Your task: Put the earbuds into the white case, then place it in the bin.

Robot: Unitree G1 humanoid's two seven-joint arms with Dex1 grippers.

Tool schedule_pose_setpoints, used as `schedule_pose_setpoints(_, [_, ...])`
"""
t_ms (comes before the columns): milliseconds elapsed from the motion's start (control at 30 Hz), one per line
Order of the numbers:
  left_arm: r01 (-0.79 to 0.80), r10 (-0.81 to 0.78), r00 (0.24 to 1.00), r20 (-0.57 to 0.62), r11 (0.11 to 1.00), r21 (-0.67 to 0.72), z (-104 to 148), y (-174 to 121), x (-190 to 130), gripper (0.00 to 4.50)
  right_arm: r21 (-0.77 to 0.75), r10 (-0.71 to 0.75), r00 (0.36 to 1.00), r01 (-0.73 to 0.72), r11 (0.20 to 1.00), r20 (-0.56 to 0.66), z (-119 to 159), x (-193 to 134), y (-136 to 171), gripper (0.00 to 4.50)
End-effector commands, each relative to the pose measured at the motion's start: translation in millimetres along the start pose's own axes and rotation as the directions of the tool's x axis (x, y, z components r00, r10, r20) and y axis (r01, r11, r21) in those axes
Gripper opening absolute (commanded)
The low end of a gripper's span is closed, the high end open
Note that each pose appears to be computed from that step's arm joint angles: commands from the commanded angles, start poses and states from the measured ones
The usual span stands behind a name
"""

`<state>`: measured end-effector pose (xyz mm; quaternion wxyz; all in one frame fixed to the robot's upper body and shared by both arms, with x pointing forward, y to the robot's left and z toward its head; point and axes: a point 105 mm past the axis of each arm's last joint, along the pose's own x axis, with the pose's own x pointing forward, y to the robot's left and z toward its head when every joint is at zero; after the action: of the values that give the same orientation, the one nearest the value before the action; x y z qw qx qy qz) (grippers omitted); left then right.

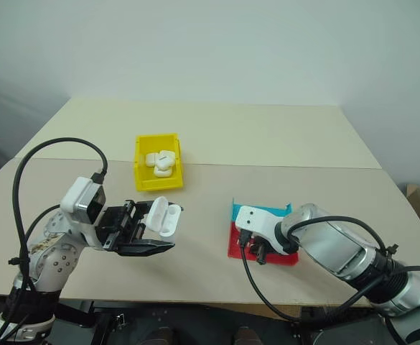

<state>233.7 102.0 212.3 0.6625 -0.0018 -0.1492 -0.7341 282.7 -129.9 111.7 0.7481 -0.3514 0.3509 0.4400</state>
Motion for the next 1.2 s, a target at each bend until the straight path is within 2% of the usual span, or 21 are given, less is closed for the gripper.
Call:
schedule_pose_setpoints(33, [0.014,-0.014,1.000,0.006,0.998,0.057,10,-1,4,2.84,0.048,-0.054,0.987,0.047,0.998,0.149,20,-28,-7,0.63])
schedule_pose_setpoints(100, [0.015,-0.016,1.000,0.016,0.999,0.052,11,0,4,2.84,0.109,-0.079,0.958,0.051,0.993,0.277,37,-48,-9,0.63])
schedule_pose_setpoints(167, [0.015,-0.016,1.000,0.022,0.999,0.045,12,2,4,2.84,0.149,-0.101,0.902,0.041,0.988,0.420,51,-71,-9,0.63])
schedule_pose_setpoints(267, [0.017,-0.018,0.999,0.042,0.999,0.029,16,6,2,2.84,0.193,-0.168,0.830,0.075,0.978,0.532,56,-89,-12,0.63])
schedule_pose_setpoints(367, [0.036,-0.038,0.998,0.052,0.999,0.033,19,8,3,2.84,0.230,-0.241,0.669,0.107,0.967,0.703,74,-113,-15,0.63])
schedule_pose_setpoints(400, [0.035,-0.036,0.998,0.060,0.999,0.031,20,10,4,2.84,0.238,-0.244,0.596,0.090,0.967,0.765,82,-123,-14,0.63])
schedule_pose_setpoints(467, [0.046,-0.049,0.997,0.056,0.998,0.041,20,11,8,2.84,0.250,-0.240,0.412,0.029,0.968,0.879,96,-145,-12,0.63])
schedule_pose_setpoints(500, [0.050,-0.053,0.997,0.055,0.998,0.041,19,12,9,2.84,0.252,-0.235,0.344,-0.005,0.968,0.909,101,-153,-11,0.63])
schedule_pose_setpoints(567, [0.048,-0.050,0.997,0.055,0.998,0.035,18,15,12,2.84,0.246,-0.220,0.254,-0.076,0.966,0.942,111,-161,-10,0.63])
schedule_pose_setpoints(667, [0.016,-0.018,0.999,0.037,0.999,0.033,17,24,19,2.84,0.185,-0.159,0.153,-0.179,0.966,0.975,124,-167,-1,0.63])
schedule_pose_setpoints(767, [0.015,-0.017,0.999,0.051,0.999,0.037,20,27,23,2.84,0.118,-0.090,0.120,-0.247,0.962,0.989,133,-164,12,0.63])
schedule_pose_setpoints(967, [0.029,-0.032,0.997,0.068,0.998,0.052,25,30,27,2.84,0.057,-0.003,0.182,-0.291,0.955,0.983,139,-141,36,0.63])
schedule_pose_setpoints(1200, [0.064,-0.068,0.995,0.070,0.996,0.065,28,30,30,2.84,0.077,-0.023,0.208,-0.252,0.965,0.978,142,-133,33,0.63])
